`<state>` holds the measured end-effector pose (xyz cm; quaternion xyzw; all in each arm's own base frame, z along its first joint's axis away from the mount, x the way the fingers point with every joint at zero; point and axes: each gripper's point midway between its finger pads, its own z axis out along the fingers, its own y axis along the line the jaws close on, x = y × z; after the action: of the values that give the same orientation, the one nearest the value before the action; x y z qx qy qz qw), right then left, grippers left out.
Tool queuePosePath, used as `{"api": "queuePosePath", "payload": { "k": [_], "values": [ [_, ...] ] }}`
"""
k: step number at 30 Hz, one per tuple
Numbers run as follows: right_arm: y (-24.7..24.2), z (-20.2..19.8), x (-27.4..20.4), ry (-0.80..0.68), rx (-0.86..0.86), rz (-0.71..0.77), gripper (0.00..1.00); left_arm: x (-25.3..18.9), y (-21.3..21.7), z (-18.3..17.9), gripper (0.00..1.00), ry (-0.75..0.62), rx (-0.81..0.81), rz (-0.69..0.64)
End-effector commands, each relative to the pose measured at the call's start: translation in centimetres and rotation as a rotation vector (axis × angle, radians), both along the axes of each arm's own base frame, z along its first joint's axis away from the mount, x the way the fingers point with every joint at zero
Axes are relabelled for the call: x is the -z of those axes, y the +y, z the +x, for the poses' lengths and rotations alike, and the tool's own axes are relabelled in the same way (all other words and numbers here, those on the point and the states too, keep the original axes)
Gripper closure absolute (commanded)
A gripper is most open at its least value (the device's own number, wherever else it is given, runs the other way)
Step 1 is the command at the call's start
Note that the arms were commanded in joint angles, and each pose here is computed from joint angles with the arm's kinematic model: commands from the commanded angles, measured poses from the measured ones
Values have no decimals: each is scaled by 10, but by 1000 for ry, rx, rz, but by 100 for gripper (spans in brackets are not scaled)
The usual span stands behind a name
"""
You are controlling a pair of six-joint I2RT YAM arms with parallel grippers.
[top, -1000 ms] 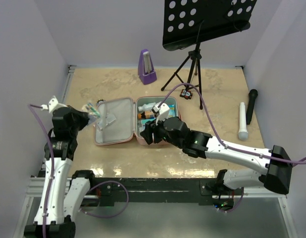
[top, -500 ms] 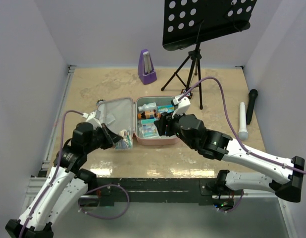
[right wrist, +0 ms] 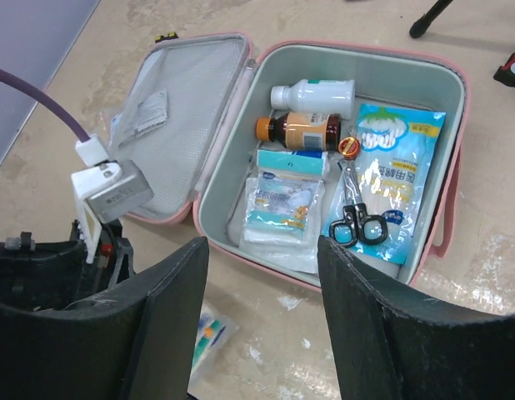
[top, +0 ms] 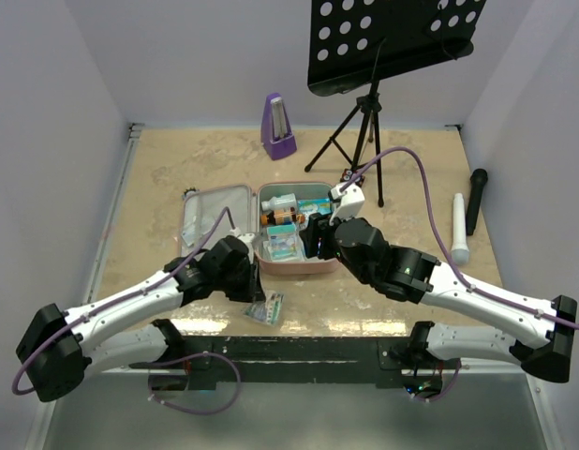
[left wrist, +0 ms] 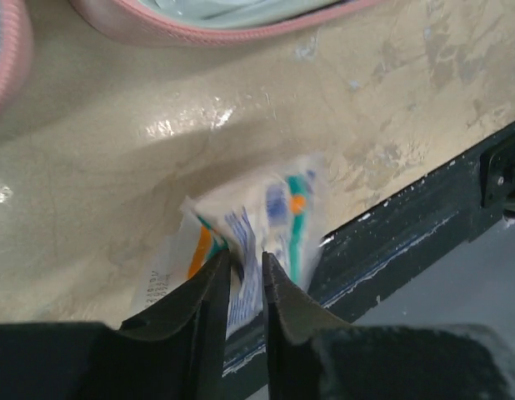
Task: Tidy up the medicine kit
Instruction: Place the medicine pouch at the center of the board, then adjust the medicine box at the center of the board.
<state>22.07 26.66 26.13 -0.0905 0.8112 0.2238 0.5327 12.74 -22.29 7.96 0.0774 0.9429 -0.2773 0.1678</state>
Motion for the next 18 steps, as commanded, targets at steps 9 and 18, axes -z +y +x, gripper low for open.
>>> {"api": "queuePosePath", "payload": {
  "k": [9, 18],
  "values": [
    [9, 0, 5, 13, -14, 33, 41, -89, 31, 60, 23, -339, -314, -39],
    [36, -3, 15, 24, -119, 36, 41, -114, 153, 72, 12, -476, -879, 106]
  ]
}}
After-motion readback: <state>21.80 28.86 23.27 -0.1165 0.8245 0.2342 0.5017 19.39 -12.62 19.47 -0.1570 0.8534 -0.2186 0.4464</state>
